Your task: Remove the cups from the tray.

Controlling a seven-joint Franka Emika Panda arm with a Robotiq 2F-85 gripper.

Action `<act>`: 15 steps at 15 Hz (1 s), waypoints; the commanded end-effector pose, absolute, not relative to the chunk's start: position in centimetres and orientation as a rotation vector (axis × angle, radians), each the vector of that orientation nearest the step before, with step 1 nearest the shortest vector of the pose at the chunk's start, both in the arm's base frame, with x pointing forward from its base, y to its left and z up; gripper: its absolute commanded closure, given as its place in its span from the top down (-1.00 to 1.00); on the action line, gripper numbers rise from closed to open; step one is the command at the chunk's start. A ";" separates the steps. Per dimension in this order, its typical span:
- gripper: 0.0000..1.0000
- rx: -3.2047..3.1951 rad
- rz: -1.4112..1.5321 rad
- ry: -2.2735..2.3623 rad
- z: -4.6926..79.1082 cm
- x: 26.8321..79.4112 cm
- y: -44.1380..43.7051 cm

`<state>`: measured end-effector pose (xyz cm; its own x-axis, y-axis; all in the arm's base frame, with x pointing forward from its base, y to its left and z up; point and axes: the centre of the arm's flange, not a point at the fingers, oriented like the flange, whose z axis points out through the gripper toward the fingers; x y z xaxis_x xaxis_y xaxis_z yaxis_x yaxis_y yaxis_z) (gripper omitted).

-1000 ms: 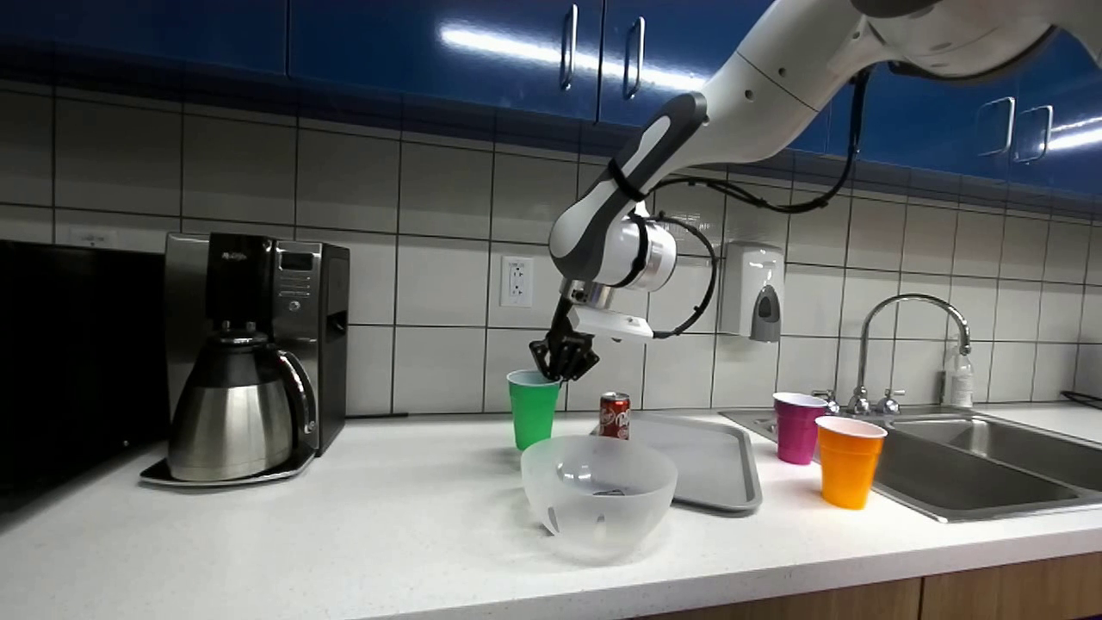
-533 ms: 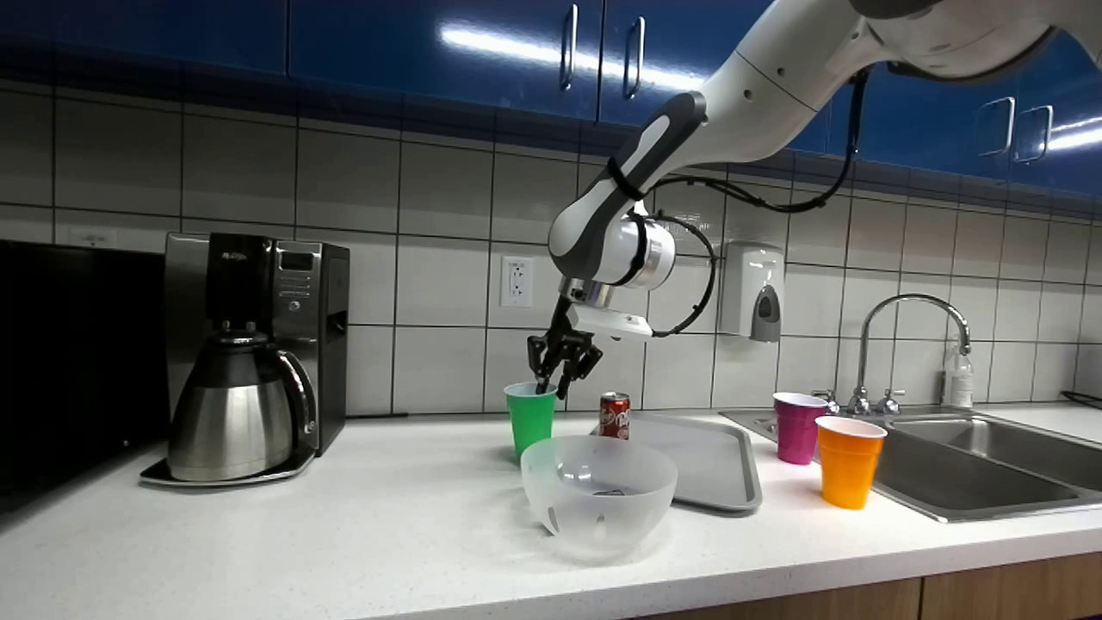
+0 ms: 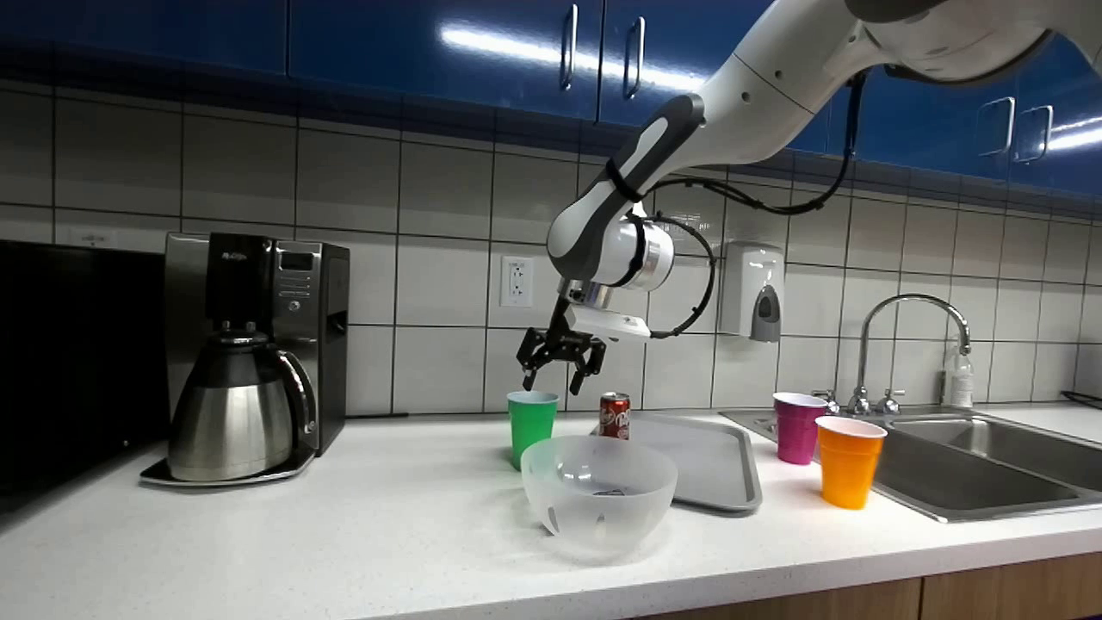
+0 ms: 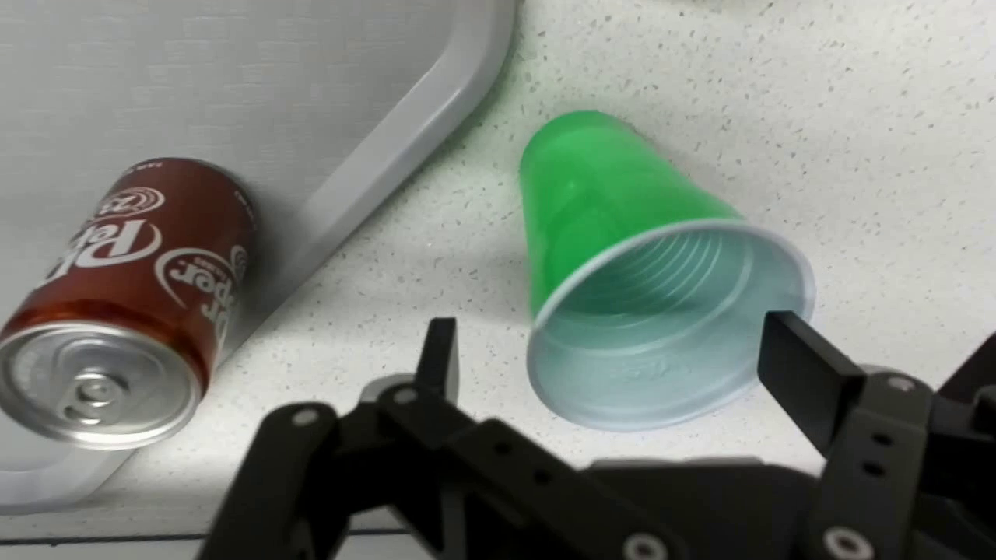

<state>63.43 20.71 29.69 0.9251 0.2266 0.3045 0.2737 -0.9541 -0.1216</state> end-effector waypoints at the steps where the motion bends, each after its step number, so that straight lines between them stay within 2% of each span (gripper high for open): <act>1: 1.00 -2.930 -0.433 -0.340 30.1 64.1 21.4; 11: 1.00 -2.891 -0.423 -0.348 30.1 64.2 21.9; 12: 1.00 -2.874 -0.423 -0.355 31.0 61.0 18.1; 13: 1.00 -2.845 -0.457 -0.369 31.9 60.3 17.4; 14: 1.00 -2.885 -0.431 -0.345 29.8 63.0 20.6; 15: 1.00 -2.873 -0.440 -0.348 30.1 62.7 19.8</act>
